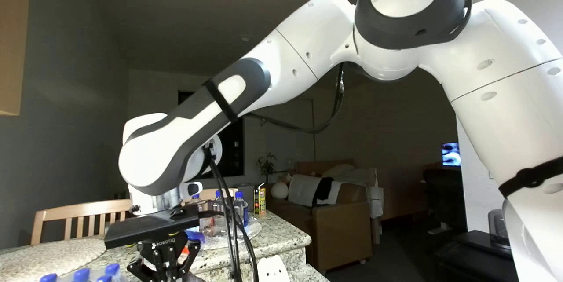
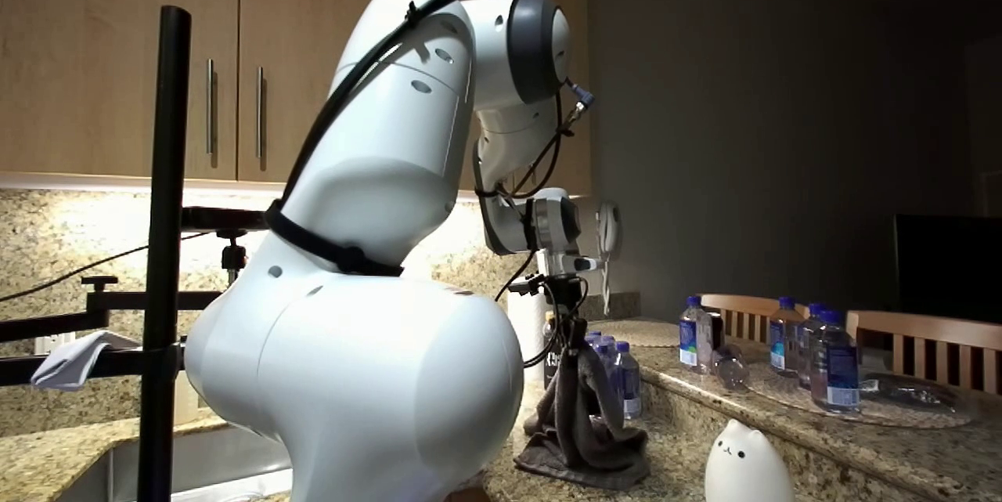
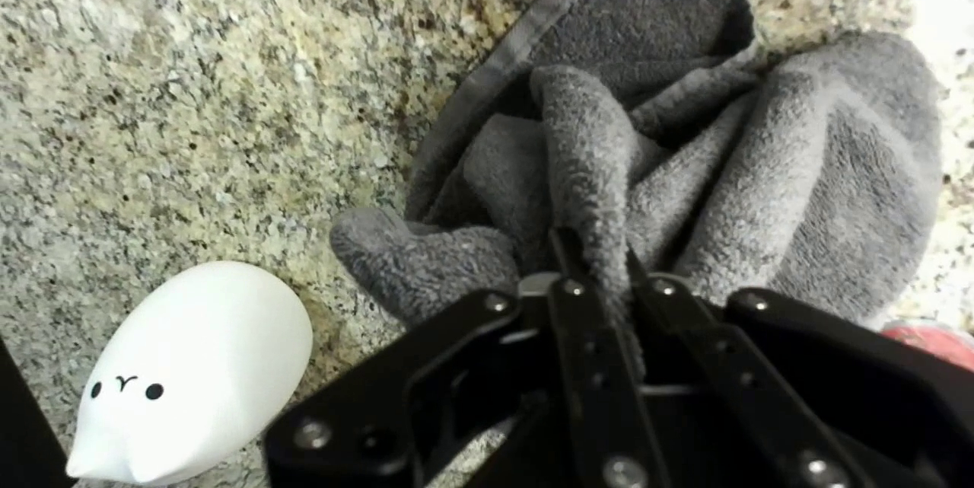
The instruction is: Move the towel to the left
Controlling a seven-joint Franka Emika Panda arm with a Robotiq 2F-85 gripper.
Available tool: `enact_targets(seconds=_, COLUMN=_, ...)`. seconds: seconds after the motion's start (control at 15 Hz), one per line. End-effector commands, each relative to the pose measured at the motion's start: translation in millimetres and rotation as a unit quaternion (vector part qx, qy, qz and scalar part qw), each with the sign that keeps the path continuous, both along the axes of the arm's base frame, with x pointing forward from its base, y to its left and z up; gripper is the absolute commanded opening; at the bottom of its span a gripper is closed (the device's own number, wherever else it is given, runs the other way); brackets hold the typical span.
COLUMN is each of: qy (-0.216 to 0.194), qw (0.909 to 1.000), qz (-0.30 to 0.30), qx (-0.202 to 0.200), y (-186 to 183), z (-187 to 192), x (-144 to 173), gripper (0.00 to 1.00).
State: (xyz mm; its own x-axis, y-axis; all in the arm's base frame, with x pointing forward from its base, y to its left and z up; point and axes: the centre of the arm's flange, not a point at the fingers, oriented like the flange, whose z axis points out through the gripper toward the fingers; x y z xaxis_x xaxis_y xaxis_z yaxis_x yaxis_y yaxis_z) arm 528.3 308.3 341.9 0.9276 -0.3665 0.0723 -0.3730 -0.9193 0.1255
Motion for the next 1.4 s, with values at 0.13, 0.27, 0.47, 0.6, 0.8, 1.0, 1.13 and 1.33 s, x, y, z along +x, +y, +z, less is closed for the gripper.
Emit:
enact_targets(seconds=0.13, qy=0.039, qw=0.9987, qz=0.034, qx=0.006, y=-15, z=-30, x=-30, gripper=0.08)
enact_targets(seconds=0.27, qy=0.054, qw=0.9976, qz=0.043, qx=0.001, y=-18, z=-42, x=-41, gripper=0.35)
enact_targets(seconds=0.47, qy=0.063, qw=0.9970, qz=0.043, qx=0.003, y=-18, z=-52, x=-53, gripper=0.45)
enact_targets(seconds=0.6, qy=0.060, qw=0.9978, qz=0.028, qx=0.010, y=-17, z=-54, x=-55, gripper=0.58)
enact_targets(seconds=0.8, qy=0.047, qw=0.9987, qz=0.011, qx=0.019, y=-17, z=-57, x=-62, gripper=0.76)
enact_targets(seconds=1.0, qy=0.041, qw=0.9987, qz=-0.016, qx=0.027, y=-15, z=-55, x=-80, gripper=0.95)
enact_targets(seconds=1.13, qy=0.032, qw=0.9985, qz=-0.033, qx=0.028, y=-14, z=-52, x=-93, gripper=1.00)
enact_targets(seconds=1.33, qy=0.011, qw=0.9978, qz=-0.057, qx=0.034, y=-10, z=-33, x=-108, gripper=1.00)
